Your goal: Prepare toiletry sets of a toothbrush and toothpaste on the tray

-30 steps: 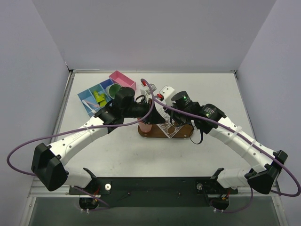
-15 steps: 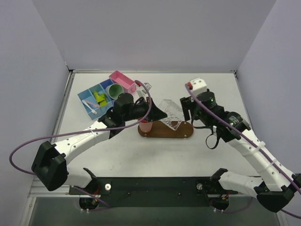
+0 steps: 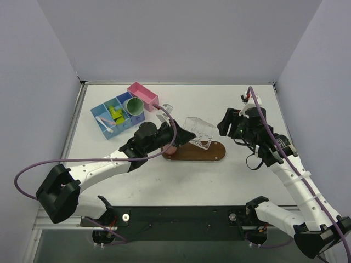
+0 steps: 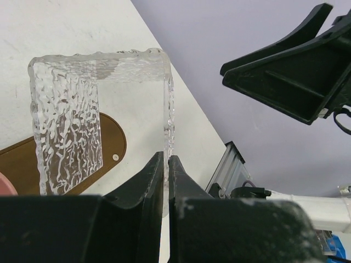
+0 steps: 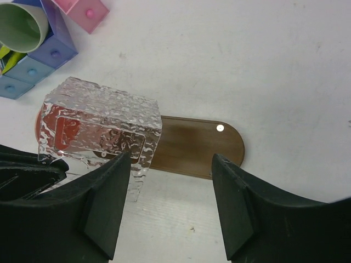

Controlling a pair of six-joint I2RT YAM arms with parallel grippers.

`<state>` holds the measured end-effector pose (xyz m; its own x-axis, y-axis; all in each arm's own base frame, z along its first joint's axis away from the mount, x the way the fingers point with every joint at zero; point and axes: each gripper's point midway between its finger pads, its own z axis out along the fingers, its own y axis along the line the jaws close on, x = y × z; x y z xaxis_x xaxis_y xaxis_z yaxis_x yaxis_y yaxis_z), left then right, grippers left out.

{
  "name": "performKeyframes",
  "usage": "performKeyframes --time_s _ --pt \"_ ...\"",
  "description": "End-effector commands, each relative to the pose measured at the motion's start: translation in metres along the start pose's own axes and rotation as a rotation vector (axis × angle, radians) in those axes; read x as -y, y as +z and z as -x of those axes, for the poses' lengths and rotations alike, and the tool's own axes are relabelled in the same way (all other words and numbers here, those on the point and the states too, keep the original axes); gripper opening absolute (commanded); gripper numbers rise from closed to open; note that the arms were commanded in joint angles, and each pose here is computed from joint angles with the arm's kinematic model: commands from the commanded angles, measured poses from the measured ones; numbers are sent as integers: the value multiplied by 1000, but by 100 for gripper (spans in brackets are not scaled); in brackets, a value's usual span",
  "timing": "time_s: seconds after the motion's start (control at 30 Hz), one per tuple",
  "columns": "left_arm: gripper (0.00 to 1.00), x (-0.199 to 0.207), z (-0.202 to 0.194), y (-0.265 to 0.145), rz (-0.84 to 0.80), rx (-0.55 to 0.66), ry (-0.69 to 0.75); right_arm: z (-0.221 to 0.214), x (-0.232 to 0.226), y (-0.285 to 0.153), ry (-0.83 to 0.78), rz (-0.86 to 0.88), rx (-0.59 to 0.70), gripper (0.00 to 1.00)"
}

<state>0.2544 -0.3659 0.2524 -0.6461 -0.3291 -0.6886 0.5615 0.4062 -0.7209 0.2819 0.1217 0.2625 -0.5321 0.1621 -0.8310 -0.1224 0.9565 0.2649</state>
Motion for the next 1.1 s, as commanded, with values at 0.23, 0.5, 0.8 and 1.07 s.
performKeyframes --time_s 0.23,0.5,0.8,1.07 --pt "0 44 47 -10 -129 211 4 -17 -24 22 135 124 -46 54" --pt "0 48 43 -9 -144 199 -6 -21 -26 32 146 132 -40 50" --pt "0 54 40 -8 -154 194 -8 -21 -31 44 175 153 -23 37" --pt "0 60 35 -5 -165 177 9 -22 -34 46 172 149 -15 22"
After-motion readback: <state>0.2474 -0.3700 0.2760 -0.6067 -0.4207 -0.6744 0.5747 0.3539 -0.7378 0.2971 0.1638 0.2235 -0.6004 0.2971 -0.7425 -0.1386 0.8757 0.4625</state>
